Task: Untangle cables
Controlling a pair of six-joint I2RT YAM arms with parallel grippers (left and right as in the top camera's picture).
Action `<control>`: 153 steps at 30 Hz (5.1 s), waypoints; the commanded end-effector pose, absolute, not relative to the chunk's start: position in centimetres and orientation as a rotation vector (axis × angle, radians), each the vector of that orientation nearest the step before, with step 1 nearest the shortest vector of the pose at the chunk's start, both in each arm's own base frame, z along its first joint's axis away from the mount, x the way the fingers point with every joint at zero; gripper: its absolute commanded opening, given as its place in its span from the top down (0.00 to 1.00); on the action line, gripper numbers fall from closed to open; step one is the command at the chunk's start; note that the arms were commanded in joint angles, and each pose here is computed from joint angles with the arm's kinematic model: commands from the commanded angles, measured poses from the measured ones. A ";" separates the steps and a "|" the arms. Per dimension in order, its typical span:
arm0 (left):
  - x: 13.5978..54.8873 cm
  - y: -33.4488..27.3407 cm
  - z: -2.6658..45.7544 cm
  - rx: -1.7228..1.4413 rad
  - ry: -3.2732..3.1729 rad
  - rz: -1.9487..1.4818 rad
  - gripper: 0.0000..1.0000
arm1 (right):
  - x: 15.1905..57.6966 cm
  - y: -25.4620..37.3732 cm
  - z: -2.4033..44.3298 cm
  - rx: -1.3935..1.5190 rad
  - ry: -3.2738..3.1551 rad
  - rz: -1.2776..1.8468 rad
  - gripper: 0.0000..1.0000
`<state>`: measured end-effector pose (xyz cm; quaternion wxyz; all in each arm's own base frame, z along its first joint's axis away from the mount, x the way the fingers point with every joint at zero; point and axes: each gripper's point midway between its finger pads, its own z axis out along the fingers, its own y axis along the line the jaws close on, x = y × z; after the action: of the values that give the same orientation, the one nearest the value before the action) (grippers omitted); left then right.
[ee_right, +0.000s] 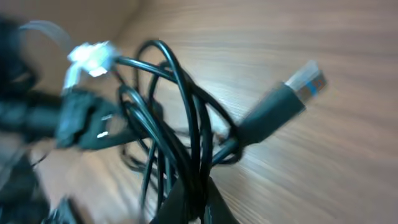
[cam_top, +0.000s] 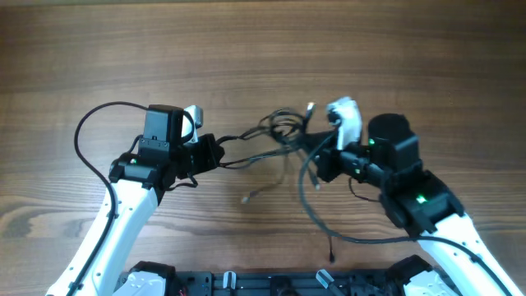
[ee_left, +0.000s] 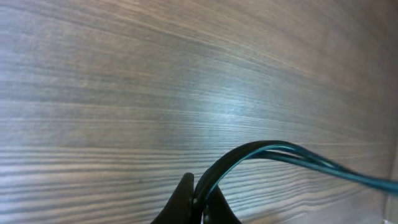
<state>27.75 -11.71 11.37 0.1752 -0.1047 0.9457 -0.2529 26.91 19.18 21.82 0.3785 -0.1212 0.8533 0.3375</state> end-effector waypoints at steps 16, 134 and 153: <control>28.9 -4.3 9.8 -0.524 2.646 -0.501 0.96 | 27.3 7.7 23.3 0.141 2.164 0.575 0.85; 35.9 -11.7 14.4 -0.565 2.518 -0.998 0.01 | 32.7 9.6 13.3 0.200 2.439 1.004 0.00; 30.8 -11.7 14.2 0.045 2.899 -0.018 0.00 | 30.6 9.7 13.5 0.235 2.494 1.015 0.00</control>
<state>30.45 -13.72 16.49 0.1295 -0.0031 0.9852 -0.1122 30.78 9.48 12.72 0.2118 0.0992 0.9026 0.3613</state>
